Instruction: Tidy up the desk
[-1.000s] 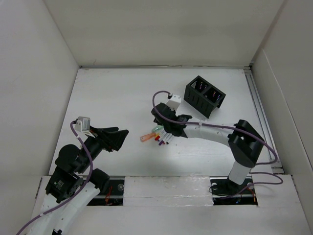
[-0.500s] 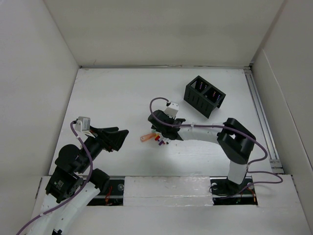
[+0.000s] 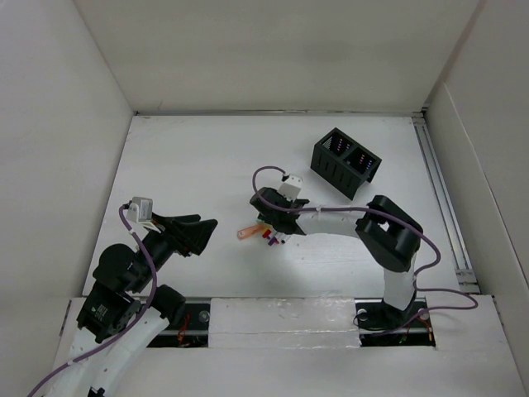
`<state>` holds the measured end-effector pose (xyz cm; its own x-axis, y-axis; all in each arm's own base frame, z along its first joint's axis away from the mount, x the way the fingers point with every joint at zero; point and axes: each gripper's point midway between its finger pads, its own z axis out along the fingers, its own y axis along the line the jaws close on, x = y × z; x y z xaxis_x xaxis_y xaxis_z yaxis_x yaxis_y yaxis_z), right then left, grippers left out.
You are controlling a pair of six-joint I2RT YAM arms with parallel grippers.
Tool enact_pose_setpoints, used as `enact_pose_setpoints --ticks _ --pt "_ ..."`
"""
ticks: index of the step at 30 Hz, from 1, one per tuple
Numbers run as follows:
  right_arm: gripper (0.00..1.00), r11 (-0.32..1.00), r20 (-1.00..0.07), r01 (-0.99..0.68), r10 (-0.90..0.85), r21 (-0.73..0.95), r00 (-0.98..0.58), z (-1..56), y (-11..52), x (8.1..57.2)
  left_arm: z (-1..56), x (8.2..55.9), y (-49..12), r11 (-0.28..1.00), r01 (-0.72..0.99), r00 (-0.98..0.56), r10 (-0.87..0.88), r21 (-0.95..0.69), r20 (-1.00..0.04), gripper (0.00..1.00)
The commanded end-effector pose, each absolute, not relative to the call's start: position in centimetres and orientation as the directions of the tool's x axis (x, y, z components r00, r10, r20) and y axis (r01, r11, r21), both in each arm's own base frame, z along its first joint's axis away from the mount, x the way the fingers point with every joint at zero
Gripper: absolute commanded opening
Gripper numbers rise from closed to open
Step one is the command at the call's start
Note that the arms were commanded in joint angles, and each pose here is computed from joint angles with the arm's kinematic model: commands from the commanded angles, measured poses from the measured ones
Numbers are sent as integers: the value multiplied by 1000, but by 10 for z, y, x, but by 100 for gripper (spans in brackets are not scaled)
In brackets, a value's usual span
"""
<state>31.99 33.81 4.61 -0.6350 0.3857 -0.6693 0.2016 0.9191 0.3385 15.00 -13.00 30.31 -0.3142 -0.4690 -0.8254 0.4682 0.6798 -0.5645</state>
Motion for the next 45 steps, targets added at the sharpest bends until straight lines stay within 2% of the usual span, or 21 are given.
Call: enact_pose_setpoints --ticks 1,8,13,16,17,21,24,26,30,34,38,40,41,42,45 --pt "49 903 -668 209 419 374 -615 53 349 331 311 151 -134 662 500 -292 -477 -558 -829 64" --pt "51 904 -666 237 424 357 -614 41 344 340 311 151 -134 662 501 -294 -476 -558 -829 64" --pt "58 909 -682 234 414 346 -603 46 350 353 311 151 -135 662 500 -297 -474 -558 -829 64" --pt "58 923 -700 245 385 298 -601 41 344 355 311 151 -135 663 501 -295 -473 -556 -830 64" --pt "56 924 -713 249 383 291 -588 45 345 360 311 151 -135 663 500 -295 -474 -556 -830 64" --pt "34 942 -739 262 327 208 -589 33 336 362 311 151 -135 663 501 -293 -475 -556 -830 64" --pt "30 952 -751 266 286 152 -595 24 327 365 311 151 -135 663 501 -295 -473 -556 -830 64" --pt "32 958 -762 266 253 110 -597 21 325 368 310 152 -135 664 501 -297 -471 -555 -831 64" --pt "47 969 -764 235 212 81 -610 22 330 371 310 152 -135 665 497 -299 -471 -557 -830 64" --pt "53 977 -765 211 163 36 -624 21 330 373 310 152 -135 664 499 -298 -471 -557 -830 64" --pt "46 982 -751 190 141 21 -645 16 330 374 310 151 -135 664 499 -298 -471 -557 -830 64" --pt "38 984 -742 178 121 2 -660 12 330 373 311 151 -135 664 500 -296 -473 -557 -830 64" --pt "33 983 -742 182 122 0 -659 12 330 373 311 151 -134 664 499 -294 -474 -556 -830 64" --pt "20 983 -742 183 123 1 -659 13 330 373 311 151 -135 663 501 -296 -473 -556 -830 64" --pt "8 982 -751 181 164 61 -639 24 334 374 311 151 -135 663 500 -295 -475 -558 -829 64"
